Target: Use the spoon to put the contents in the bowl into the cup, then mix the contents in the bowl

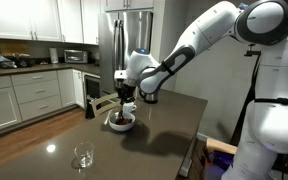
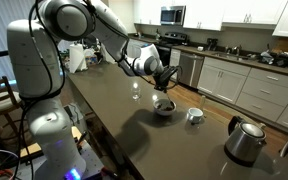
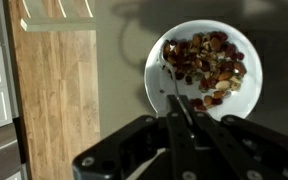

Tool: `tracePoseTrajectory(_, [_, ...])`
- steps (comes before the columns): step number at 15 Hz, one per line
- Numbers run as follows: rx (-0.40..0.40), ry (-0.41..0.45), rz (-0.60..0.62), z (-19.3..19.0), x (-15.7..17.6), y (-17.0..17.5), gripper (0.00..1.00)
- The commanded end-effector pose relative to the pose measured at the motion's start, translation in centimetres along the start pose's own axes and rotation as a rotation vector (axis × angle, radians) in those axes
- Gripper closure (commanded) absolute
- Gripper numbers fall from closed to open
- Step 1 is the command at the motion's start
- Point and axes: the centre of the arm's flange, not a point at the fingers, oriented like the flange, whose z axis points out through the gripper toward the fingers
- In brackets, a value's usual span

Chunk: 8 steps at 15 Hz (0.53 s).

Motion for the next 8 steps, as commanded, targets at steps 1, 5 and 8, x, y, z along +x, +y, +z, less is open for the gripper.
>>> tracePoseTrajectory(1, [0.008, 0.001, 0.036, 1.2, -1.4, 0.2, 0.98])
tracePoseTrajectory(5, [0.047, -0.017, 0.075, 1.8, -2.6, -0.3, 0.98])
tracePoseTrajectory(8, [0.099, -0.021, 0.106, 1.7, -3.2, -1.0, 0.98])
